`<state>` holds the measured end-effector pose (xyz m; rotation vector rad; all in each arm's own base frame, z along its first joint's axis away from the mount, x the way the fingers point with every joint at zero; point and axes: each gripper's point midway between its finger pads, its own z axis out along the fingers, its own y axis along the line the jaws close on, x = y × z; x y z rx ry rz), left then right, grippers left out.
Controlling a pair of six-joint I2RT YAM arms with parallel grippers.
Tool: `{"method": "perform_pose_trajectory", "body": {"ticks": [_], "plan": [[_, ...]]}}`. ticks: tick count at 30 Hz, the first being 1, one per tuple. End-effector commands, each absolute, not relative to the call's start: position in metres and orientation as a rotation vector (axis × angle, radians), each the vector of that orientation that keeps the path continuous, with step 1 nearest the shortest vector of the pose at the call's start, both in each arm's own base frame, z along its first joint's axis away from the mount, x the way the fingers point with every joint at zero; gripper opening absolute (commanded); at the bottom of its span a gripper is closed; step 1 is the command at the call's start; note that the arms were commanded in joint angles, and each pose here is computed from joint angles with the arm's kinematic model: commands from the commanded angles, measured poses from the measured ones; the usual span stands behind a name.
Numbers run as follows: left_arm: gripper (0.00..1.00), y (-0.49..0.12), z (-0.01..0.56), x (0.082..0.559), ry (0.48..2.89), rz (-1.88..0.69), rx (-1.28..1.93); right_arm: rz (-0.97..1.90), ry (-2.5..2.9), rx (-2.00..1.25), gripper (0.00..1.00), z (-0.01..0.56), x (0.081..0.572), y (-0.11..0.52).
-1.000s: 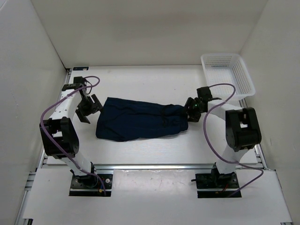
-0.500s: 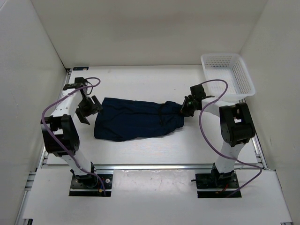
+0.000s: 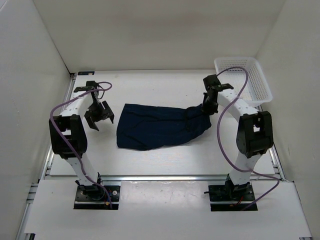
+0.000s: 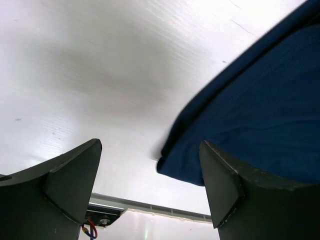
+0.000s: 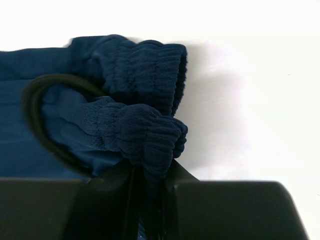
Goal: Fold and stack the shorts
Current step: Fold the shorts
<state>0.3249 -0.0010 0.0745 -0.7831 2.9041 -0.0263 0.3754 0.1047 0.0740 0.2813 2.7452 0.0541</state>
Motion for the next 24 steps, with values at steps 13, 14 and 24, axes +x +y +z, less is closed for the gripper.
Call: {"method": "perform_pose_trajectory", "body": {"ticks": [13,14,24], "plan": [[0.9,-0.013,0.087,0.339,2.868,-0.088,-0.697,-0.185,2.6,-0.037,0.0,0.178,0.378,0.167],[0.9,-0.013,0.088,0.337,2.867,-0.089,-0.697,-0.189,2.611,-0.065,0.0,0.178,0.374,0.174],[0.9,-0.017,0.109,0.325,2.854,-0.12,-0.704,-0.194,2.594,-0.228,0.0,0.179,0.376,0.255]]}}
